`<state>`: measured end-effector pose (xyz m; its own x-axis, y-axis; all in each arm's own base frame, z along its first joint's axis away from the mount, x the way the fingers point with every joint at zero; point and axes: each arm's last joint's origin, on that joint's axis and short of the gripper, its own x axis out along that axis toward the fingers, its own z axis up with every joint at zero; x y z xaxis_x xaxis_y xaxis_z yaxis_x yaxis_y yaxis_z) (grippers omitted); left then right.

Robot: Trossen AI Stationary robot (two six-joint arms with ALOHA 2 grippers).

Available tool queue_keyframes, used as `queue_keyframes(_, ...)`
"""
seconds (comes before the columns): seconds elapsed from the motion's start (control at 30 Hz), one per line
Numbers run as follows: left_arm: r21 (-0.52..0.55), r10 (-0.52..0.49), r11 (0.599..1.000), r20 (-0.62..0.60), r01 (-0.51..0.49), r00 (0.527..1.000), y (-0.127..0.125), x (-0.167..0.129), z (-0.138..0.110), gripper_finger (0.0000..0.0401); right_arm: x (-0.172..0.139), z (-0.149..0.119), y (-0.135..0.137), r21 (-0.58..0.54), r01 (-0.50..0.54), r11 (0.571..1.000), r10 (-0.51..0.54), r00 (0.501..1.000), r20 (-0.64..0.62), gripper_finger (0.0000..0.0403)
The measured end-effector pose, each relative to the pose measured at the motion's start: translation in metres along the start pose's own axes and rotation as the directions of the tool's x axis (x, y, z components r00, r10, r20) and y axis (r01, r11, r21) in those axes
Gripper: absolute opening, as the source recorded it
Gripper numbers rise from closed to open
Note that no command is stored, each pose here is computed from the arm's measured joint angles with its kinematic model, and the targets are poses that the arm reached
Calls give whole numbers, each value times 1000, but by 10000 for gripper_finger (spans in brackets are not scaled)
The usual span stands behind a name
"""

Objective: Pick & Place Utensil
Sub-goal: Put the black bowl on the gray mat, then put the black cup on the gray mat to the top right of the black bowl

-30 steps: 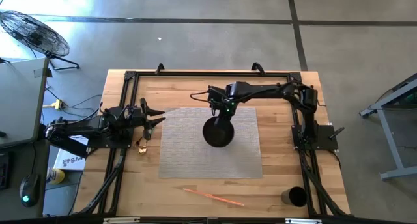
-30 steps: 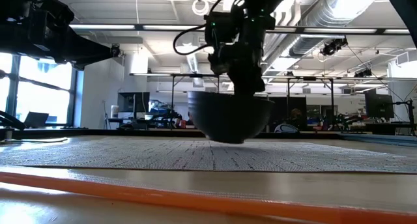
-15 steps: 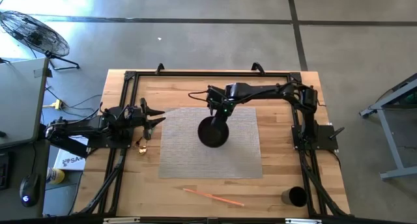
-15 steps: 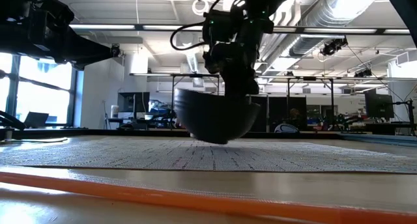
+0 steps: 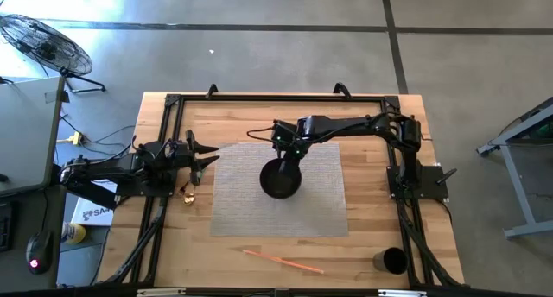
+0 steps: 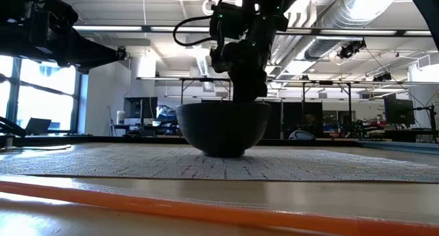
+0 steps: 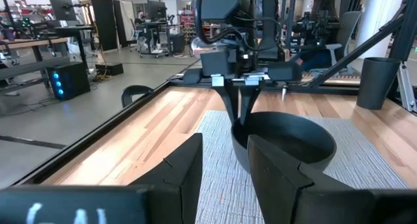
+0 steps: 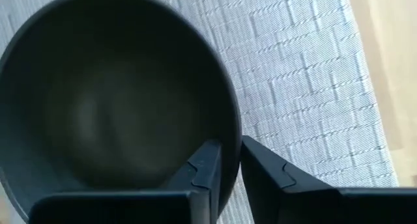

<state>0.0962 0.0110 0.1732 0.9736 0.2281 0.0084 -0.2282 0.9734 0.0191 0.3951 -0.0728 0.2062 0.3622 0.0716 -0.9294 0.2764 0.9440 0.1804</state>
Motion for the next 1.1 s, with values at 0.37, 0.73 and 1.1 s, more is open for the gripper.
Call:
queue_keyframes(0.37, 0, 0, 1000, 0, 0, 1000, 0, 0, 0, 120, -5, 5, 0, -22, 29, 999, -28, 998, 61, 134)
queue_keyframes(0.73, 0, 0, 1000, 0, 0, 1000, 0, 0, 0, 120, -50, 9, 9, 31, 6, 1000, -10, 987, 158, 172)
queue_keyframes(1.1, 0, 0, 1000, 0, 0, 1000, 0, 0, 0, 120, -59, -13, 43, -66, 14, 998, -11, 999, 48, 142)
